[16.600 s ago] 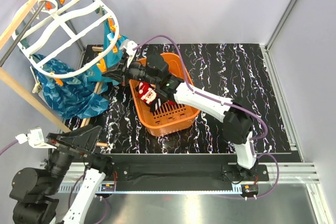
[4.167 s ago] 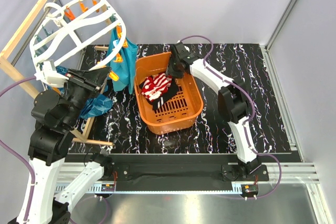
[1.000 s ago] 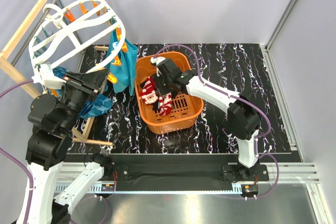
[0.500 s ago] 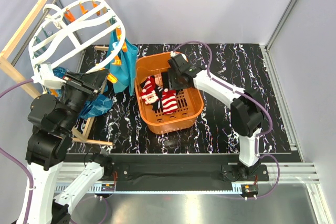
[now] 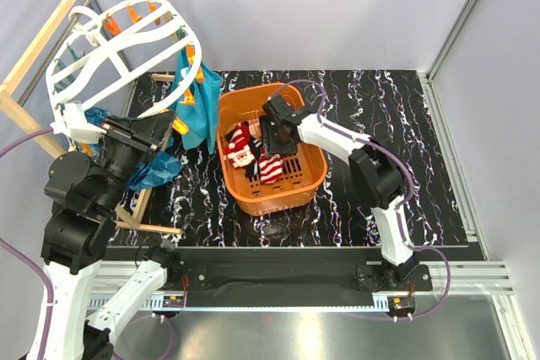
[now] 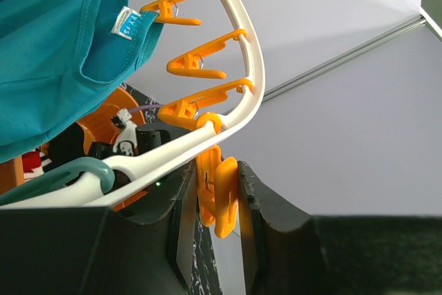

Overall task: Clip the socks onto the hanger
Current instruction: Pick up the sock from the bin.

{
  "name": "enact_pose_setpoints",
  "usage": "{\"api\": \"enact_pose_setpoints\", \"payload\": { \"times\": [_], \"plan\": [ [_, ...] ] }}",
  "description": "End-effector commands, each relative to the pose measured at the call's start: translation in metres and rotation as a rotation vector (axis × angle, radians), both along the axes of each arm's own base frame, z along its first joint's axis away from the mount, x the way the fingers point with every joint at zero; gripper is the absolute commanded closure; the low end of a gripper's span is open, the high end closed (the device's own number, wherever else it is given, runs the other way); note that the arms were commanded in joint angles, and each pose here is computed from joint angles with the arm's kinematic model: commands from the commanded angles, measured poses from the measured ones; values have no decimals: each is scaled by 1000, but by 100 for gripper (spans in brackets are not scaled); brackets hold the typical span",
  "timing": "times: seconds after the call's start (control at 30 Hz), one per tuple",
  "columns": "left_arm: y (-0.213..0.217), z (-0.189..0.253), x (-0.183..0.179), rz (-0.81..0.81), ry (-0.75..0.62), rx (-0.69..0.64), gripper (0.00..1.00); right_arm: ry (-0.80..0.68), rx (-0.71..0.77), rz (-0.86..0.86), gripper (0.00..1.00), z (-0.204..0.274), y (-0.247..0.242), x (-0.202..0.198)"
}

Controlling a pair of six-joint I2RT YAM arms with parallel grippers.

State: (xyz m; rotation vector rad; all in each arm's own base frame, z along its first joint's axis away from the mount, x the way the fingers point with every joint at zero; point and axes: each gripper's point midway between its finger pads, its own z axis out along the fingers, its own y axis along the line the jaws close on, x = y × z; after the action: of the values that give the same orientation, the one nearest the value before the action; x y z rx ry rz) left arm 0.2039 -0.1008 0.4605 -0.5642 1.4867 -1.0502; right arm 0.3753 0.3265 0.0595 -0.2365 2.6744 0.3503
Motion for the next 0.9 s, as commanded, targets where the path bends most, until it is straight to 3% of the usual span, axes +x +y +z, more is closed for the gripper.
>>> {"api": "enact_pose_setpoints", "payload": {
  "times": [0.0, 0.03, 0.1, 0.17, 0.23, 0.4, 0.57, 0.7, 0.87],
  "plan": [
    [-10, 9, -12, -75, -40, 7, 100, -11, 36, 29, 43, 11, 17, 7],
    [-10, 8, -12, -73, -36, 6, 100, -24, 34, 48, 44, 14, 17, 10],
    [-10, 8, -12, -75, -36, 6, 100, -90, 32, 50, 61, 31, 18, 21],
    [-10, 8, -11, -73, -36, 5, 100, -180, 13, 80, 91, 56, 17, 35],
    [-10, 7, -12, -75, -34, 4, 100, -264, -15, 140, 100, 81, 14, 44],
    [-10, 9, -12, -75, -37, -2, 100, -407, 22, 346, 100, 128, 30, 50],
    [-9, 11, -14, -72, -37, 4, 100, -373, 170, 604, 100, 121, 58, 5],
    [-8, 12, -16, -72, -38, 5, 100, -456, 340, 679, 98, 147, 71, -18],
    [-9, 15, -18, -80, -41, 0, 100, -443, 407, 682, 100, 160, 66, -38]
  ]
}}
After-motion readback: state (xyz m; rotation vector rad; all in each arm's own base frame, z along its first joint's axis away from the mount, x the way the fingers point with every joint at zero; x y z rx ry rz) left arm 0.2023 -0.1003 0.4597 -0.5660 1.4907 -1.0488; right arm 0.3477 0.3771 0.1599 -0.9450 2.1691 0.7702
